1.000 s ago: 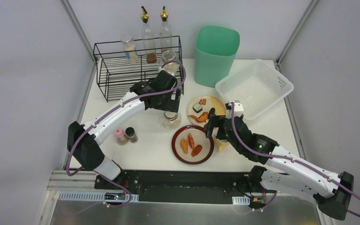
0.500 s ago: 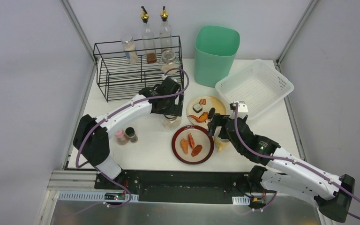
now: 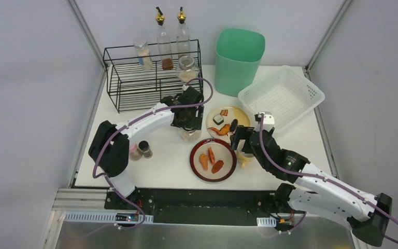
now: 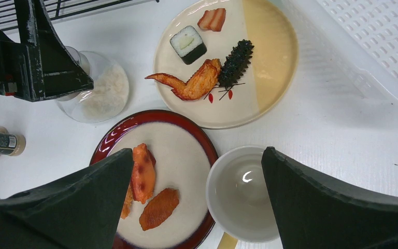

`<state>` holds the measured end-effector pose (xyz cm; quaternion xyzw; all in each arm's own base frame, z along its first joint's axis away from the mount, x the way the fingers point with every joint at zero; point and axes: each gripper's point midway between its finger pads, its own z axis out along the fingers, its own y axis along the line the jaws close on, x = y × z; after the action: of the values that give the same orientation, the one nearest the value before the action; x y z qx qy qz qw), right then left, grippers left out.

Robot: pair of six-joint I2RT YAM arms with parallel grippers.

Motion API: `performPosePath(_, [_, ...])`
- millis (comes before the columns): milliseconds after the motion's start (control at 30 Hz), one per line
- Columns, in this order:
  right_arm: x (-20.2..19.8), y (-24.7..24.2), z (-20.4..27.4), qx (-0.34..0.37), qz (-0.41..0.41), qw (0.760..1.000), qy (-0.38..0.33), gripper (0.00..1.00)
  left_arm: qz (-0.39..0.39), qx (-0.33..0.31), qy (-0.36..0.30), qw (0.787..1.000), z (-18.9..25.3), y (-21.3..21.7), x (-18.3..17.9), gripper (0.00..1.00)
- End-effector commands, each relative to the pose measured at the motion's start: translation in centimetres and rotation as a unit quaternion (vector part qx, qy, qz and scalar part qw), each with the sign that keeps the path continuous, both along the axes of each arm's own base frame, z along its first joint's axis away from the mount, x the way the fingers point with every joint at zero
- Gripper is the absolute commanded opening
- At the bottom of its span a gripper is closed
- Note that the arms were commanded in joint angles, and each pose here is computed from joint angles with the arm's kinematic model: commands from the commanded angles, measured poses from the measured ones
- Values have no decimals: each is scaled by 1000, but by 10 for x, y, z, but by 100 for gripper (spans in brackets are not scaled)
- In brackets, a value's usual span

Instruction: Clear the kitchen counter

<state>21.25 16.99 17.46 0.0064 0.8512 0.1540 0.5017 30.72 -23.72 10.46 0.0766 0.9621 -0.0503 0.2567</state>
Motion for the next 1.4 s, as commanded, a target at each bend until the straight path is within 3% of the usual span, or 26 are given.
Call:
performPosePath(0, [5, 3, 7, 18, -7, 1000, -9, 99, -1, -15, -25, 1000, 19, -5, 8, 75])
performPosePath(333, [5, 5, 6, 19, -5, 1000, -7, 99, -1, -17, -39, 999, 33, -2, 7, 72])
performPosePath(433, [5, 5, 7, 20, -5, 1000, -7, 99, -2, -16, -43, 999, 38, -1, 7, 67])
performPosePath(567, [4, 5, 6, 22, -5, 1000, -7, 99, -2, -11, -50, 999, 46, 2, 7, 41])
performPosePath(733, [4, 5, 7, 25, -3, 1000, -7, 99, 5, -1, -75, 997, 67, 10, 10, 0])
performPosePath(1367, [2, 10, 4, 29, 8, 1000, 1, 99, 25, 19, -213, 976, 219, 49, 50, 0])
